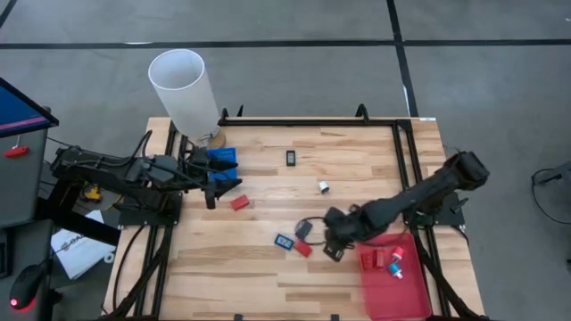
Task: Pick & Place Office items
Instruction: Put the blue charger adapter into the red bin
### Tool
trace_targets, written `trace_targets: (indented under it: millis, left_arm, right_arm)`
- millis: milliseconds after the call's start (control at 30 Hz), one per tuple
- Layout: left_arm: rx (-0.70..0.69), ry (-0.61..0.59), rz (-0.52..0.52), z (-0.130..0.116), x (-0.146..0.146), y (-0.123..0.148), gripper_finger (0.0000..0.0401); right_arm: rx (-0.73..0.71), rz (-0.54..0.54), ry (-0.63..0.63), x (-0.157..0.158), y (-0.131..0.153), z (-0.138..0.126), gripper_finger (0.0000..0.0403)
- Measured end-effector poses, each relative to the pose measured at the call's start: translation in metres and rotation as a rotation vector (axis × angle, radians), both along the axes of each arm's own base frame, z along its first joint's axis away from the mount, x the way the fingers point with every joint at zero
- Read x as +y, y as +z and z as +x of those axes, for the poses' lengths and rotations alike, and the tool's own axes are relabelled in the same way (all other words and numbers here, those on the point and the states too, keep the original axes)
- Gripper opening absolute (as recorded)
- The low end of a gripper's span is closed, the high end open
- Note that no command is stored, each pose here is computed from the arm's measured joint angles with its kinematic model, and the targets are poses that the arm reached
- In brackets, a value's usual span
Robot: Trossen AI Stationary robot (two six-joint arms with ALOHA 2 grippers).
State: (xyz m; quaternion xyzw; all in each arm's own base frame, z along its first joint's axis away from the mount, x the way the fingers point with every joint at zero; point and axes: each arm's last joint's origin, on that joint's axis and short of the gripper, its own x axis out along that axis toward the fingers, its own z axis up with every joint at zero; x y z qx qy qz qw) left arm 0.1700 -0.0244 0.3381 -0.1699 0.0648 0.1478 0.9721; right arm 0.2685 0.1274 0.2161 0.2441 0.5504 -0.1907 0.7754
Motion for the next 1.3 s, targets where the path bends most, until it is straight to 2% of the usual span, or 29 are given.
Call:
trace_targets:
  millis: [167,400,533,667,800,967,1100,1300]
  left_arm:
    - [0.021,-0.004,0.022,0.0,0.0,-0.002,0.0284]
    - [0.02,-0.004,0.023,0.0,0.0,-0.001,0.0284]
    - [0.019,-0.004,0.023,0.0,0.0,-0.001,0.0284]
    - [0.018,-0.003,0.021,0.0,0.0,-0.001,0.0284]
    - [0.015,0.012,0.02,0.0,0.0,-0.001,0.0284]
    - [0.007,0.024,-0.002,0.0,0.001,-0.001,0.0284]
    - [-0.005,0.04,-0.02,0.0,0.001,0.0,0.0284]
    - [-0.021,0.048,-0.05,0.0,0.001,0.0,0.0284]
  right_arm:
    - [-0.024,0.075,-0.163,0.025,0.002,-0.034,0.0137]
    - [-0.016,0.186,-0.273,0.073,0.004,-0.074,0.0137]
    - [-0.012,0.246,-0.296,0.097,0.005,-0.1,0.0137]
    - [-0.03,0.273,-0.24,0.116,0.012,-0.121,0.0137]
    - [-0.01,0.247,-0.137,0.124,0.013,-0.139,0.0137]
    - [0.066,0.119,-0.035,0.118,0.01,-0.153,0.0137]
    - [0.102,0.011,0.003,0.11,0.004,-0.152,0.0137]
    - [0.091,0.008,0.006,0.111,-0.014,-0.14,0.0137]
